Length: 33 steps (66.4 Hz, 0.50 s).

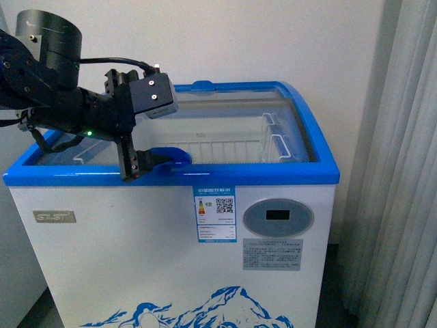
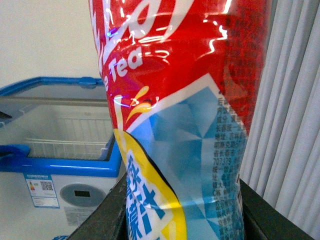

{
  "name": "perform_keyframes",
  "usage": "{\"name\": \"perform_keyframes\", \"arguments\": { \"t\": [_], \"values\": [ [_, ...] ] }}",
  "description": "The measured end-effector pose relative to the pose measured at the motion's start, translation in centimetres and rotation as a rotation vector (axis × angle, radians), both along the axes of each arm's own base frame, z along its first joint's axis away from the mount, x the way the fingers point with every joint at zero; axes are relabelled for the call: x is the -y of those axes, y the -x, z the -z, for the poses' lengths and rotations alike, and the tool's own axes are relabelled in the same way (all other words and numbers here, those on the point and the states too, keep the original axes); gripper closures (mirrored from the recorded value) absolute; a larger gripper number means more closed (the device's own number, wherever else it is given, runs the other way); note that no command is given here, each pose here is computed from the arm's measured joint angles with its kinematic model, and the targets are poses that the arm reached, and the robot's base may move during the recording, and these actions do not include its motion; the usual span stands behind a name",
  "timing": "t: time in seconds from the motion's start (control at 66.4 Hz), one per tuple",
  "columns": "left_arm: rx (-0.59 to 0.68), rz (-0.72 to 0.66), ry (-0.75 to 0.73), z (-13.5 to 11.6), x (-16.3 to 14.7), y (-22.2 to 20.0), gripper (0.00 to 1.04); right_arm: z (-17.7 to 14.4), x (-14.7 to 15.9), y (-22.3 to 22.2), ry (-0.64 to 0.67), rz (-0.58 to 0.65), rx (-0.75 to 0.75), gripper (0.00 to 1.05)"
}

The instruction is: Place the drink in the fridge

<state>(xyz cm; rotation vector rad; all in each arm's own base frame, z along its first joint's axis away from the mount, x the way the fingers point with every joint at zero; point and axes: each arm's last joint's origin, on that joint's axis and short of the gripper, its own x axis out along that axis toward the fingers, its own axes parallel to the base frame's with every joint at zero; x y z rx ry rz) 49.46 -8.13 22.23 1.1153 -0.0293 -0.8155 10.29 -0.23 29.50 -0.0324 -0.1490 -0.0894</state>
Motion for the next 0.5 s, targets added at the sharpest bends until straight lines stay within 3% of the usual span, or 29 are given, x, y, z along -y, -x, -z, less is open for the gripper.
{"name": "perform_keyframes", "arguments": {
  "t": [0.105,0.211,0.346,0.497],
  "values": [
    [-0.003,0.013,0.014,-0.1,0.4,-1.7,0.08,0.0,0.0,0.0,0.0,0.0,0.0,0.67],
    [0.073,-0.031,0.02,-0.9,0.8,-4.7,0.08,0.0,0.0,0.0,0.0,0.0,0.0,0.67],
    [0.201,-0.224,0.039,-1.6,1.3,-8.4,0.08,0.0,0.0,0.0,0.0,0.0,0.0,0.67],
    [0.236,-0.358,0.085,-1.5,0.5,-10.2,0.08,0.0,0.0,0.0,0.0,0.005,0.0,0.67]
  ]
}}
